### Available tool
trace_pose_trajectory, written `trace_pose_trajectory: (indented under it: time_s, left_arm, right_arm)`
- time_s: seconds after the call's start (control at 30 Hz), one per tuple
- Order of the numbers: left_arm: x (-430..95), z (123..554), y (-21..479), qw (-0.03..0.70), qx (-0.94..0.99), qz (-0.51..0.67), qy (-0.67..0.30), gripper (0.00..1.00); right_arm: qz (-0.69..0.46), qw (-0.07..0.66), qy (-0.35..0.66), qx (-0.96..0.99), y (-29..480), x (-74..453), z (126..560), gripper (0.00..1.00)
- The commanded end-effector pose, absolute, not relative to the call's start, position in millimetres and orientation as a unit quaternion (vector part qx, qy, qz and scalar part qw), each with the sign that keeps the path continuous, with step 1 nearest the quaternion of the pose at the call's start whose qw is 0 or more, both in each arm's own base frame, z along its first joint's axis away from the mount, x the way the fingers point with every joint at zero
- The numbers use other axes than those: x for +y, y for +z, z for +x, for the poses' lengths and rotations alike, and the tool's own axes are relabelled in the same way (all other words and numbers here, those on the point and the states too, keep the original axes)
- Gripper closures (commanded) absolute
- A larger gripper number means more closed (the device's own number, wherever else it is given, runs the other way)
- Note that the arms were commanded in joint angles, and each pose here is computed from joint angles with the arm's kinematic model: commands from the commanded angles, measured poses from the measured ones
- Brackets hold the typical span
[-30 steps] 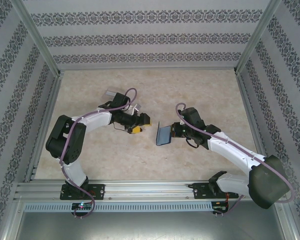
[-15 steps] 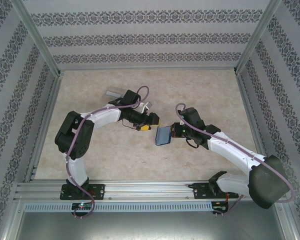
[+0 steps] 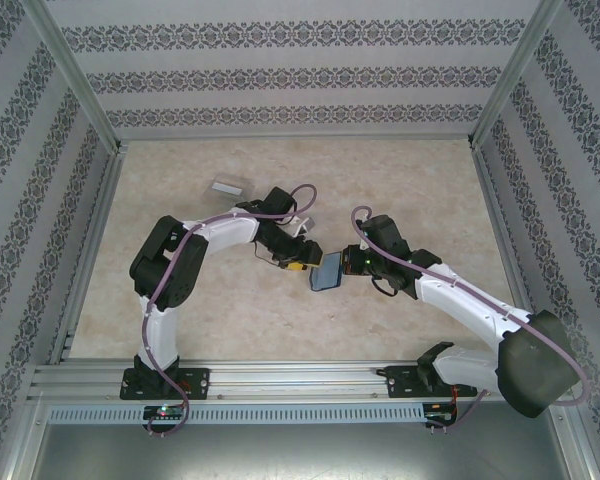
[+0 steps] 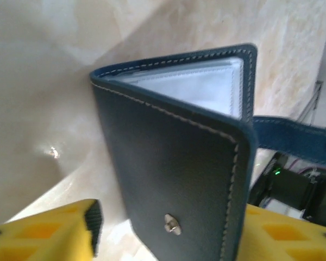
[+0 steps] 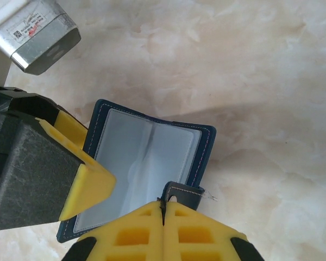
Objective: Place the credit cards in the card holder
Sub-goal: Open the card holder at the center of the table.
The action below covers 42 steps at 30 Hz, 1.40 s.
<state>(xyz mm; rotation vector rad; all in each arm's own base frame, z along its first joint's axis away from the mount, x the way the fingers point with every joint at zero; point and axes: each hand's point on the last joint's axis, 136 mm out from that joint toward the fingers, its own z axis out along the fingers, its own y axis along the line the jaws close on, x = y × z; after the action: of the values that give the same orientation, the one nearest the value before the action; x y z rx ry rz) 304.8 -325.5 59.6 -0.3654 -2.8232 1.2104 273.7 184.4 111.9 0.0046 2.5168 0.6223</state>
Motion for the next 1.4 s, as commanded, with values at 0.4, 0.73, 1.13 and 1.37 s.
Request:
trace_pose_trajectory:
  time_s: [0.4,0.73,1.13,1.37]
  left_arm:
    - [-295,298,40,0.009,-0.939,-0.109,0.326,0.58]
    - [-274,303,37,-0.036,-0.953,-0.075,0.291,0.57]
    - [-281,296,32,-0.024,-0.944,-0.047,0.326,0.58]
    - [-282,296,37,-0.021,-0.943,-0.048,0.329,0.60]
  right_arm:
    - [0.006,0.271,0.151,0.951,82,142,277,1.00]
    - [0.034,0.251,0.174,0.952,85,152,286,0.97]
    - [0.042,0.266,0.212,0.939,144,188,278,0.79]
    - [0.054,0.263,0.188,0.945,130,176,278,0.80]
